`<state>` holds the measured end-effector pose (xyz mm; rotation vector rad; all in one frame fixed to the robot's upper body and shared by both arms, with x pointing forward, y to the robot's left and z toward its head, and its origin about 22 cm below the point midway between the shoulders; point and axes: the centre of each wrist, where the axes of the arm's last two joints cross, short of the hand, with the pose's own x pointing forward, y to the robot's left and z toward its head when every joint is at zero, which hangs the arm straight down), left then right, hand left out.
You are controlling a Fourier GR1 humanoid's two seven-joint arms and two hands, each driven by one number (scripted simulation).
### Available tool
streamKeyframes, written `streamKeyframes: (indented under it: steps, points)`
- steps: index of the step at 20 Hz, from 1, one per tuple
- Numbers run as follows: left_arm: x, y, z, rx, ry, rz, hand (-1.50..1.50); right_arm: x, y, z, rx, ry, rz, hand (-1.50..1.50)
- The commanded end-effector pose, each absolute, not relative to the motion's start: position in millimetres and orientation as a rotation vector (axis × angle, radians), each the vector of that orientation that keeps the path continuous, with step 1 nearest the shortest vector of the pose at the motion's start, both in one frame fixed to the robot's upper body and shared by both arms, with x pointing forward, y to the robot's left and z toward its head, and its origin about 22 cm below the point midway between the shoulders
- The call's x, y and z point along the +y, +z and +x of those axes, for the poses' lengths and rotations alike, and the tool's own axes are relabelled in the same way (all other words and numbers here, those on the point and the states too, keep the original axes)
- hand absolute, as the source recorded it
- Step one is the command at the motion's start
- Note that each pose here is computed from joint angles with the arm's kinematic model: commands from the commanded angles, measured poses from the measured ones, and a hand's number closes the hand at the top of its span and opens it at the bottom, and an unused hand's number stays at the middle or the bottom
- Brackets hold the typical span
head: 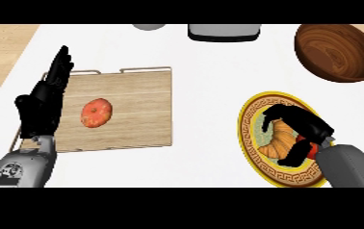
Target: Pick the croissant from the plate and place it in the bowl
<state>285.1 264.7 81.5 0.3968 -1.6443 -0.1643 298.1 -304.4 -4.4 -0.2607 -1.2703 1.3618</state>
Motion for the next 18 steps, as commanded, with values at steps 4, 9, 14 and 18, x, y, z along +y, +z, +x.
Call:
streamKeyframes:
  steps: [4, 9, 14, 18]
  points:
    - [281, 84, 278, -1.646, -0.168, 0.404, 0.0, -300, -12, 305, -1.301, 1.336, -0.224, 1.5]
    - [270, 82, 285, -1.647, -0.161, 0.402, 0.0, -323, 1, 274, -1.391, 1.353, -0.235, 1.5]
    - [267, 73, 291, -1.651, -0.162, 0.408, 0.0, -207, 25, 315, -1.358, 1.214, -0.398, 1.5]
    - [248, 82, 290, -1.663, -0.217, 0.361, 0.0, -129, 49, 340, -1.273, 1.049, -0.54, 1.5]
